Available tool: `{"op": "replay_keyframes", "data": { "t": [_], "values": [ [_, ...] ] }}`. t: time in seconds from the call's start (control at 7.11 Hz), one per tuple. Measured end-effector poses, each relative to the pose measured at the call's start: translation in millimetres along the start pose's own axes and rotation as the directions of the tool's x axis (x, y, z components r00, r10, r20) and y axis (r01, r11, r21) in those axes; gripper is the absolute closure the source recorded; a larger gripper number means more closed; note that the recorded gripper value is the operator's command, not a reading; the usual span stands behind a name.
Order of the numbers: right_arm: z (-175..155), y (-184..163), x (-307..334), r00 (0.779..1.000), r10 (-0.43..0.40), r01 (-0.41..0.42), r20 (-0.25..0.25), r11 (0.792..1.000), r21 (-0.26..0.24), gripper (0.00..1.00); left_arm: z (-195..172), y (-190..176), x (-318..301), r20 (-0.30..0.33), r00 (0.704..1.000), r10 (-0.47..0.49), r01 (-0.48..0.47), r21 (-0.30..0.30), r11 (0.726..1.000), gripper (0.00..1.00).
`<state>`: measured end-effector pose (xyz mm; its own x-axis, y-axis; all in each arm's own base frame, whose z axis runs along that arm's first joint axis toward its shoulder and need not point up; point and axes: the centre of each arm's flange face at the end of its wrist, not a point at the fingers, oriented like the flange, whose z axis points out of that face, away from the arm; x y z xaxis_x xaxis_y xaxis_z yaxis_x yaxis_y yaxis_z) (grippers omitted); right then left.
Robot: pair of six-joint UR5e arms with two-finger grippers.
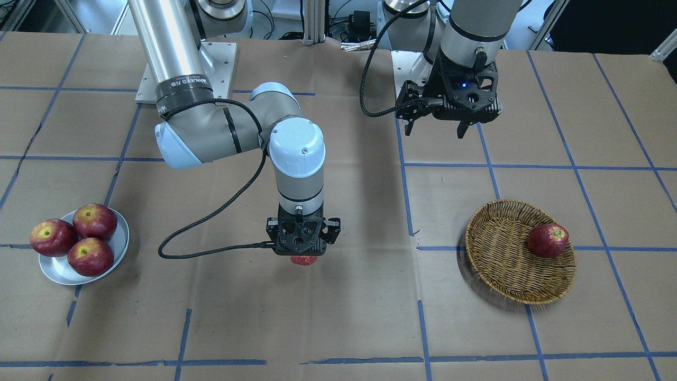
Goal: Transfer apple from basket to plate
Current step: 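Close the right gripper on the apple and lift it, then carry the apple with the right gripper over the white plate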
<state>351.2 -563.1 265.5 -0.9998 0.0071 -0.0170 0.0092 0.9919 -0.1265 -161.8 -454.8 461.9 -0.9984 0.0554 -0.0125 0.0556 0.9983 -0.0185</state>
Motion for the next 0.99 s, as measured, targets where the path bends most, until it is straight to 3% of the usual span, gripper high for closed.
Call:
{"op": "replay_keyframes", "data": {
  "t": [0.42,0.7,0.99],
  "values": [
    [-117.4,-26.4,156.3,0.993,-0.113,0.110,-0.047,0.992,-0.064,0.72,1.7,0.2,-1.0,0.001,1.000,-0.003,0.003,-0.003,1.000,0.01],
    [-141.5,-12.4,282.3,0.977,-0.205,0.200,-0.052,0.976,-0.085,0.72,2.1,-0.1,-1.5,0.000,1.000,-0.005,0.005,-0.004,1.000,0.01],
    [-130.6,11.3,390.2,0.967,-0.254,0.250,-0.022,0.962,-0.105,0.72,1.7,-0.3,-1.8,0.000,1.000,-0.006,0.006,-0.003,1.000,0.01]
  ]
}}
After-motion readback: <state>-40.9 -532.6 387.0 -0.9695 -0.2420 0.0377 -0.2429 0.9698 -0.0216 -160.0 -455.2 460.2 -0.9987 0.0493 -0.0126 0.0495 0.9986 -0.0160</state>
